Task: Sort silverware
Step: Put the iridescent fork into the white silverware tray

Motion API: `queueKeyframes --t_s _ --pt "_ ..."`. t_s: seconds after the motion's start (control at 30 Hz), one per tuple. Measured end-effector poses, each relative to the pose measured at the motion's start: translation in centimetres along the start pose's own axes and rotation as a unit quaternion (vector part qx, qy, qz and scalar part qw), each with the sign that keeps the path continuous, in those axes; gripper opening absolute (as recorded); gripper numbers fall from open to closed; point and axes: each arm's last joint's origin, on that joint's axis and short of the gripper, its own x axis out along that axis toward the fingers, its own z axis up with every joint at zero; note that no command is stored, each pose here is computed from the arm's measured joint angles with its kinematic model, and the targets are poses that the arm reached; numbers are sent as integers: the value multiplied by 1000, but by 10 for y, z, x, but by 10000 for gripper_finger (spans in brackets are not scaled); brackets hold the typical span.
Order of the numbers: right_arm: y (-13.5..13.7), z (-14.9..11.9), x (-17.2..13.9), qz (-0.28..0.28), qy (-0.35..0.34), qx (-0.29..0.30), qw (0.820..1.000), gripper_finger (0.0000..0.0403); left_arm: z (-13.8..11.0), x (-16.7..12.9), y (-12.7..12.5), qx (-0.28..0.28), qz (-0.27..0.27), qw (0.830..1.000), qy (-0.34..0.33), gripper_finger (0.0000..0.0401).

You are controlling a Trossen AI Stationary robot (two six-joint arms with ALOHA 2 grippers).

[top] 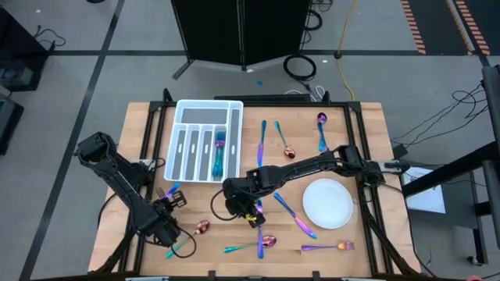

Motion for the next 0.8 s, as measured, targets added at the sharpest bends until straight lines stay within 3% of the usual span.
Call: queueKeyframes --t_s 0.53,0.8 --pt "0 0 0 0 2 9 1000 107 28 -5 6 -32 31 988 -149 4" --pt "0 0 0 -1 2 11 1000 107 36 -17 10 -84 57 966 -238 4"
